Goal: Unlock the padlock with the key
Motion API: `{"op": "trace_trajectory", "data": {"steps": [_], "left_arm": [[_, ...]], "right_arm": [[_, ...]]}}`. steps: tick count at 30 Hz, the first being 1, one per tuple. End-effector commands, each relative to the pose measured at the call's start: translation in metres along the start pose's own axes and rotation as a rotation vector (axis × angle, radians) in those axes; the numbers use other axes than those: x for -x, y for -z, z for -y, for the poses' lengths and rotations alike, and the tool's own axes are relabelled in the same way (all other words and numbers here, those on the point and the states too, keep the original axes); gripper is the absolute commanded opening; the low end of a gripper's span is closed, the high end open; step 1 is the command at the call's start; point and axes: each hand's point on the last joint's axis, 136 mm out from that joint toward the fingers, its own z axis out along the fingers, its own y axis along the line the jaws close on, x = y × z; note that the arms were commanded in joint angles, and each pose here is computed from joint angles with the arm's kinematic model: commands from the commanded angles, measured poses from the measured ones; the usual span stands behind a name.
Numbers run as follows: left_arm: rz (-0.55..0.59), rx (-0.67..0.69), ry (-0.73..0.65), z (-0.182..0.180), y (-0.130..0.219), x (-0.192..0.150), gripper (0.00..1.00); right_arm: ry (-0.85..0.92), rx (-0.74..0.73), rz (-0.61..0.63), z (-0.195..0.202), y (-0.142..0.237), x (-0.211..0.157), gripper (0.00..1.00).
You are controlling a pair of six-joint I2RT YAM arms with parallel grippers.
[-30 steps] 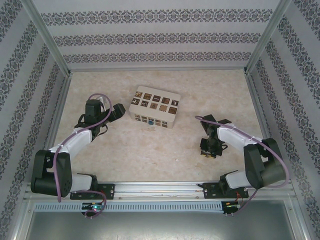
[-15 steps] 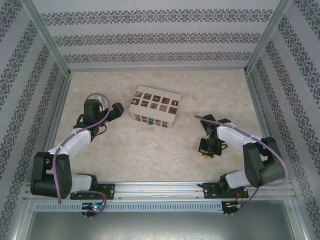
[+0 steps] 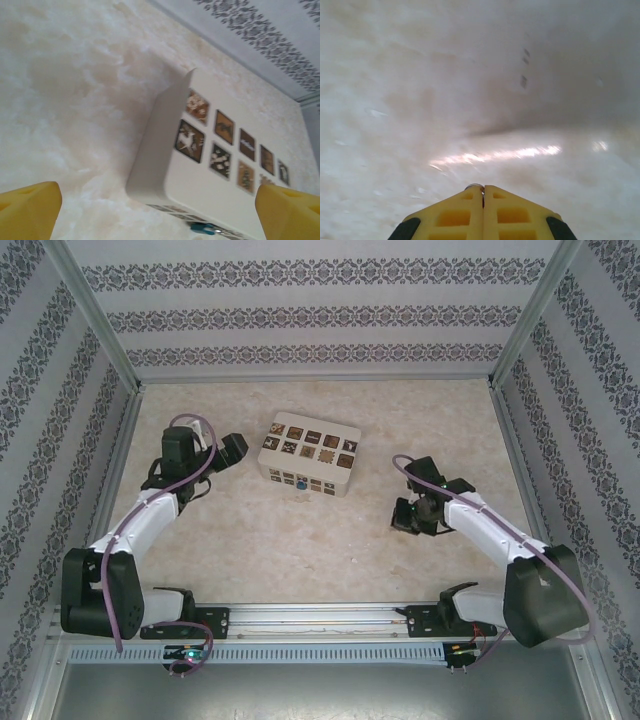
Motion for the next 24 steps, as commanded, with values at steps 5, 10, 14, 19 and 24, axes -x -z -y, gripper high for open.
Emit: {"op": "trace_trajectory", "data": {"steps": [5,10,14,19,24], "left_arm": [[-0.040,-0.202,0.052,0.051,0.017,0.016,1.00],[-0.061,-0.333,0.098,0.084,0.019,0.016,0.99],[-0.094,-0.394,0.069,0.115,0.018,0.007,0.96],[-0.149,-0.451,0.018,0.152,0.012,-0.011,0.90],[-0.223,-0.493,-0.019,0.182,-0.002,-0.035,0.85]], "right_arm": [[0.040,0.282,0.207,-0.072,0.038,0.047,0.00],[-0.031,0.472,0.324,-0.110,0.058,0.073,0.00],[-0.142,0.613,0.383,-0.135,0.070,0.092,0.00],[-0.297,0.720,0.381,-0.152,0.069,0.104,0.00],[-0.412,0.777,0.357,-0.162,0.065,0.106,0.00]]}}
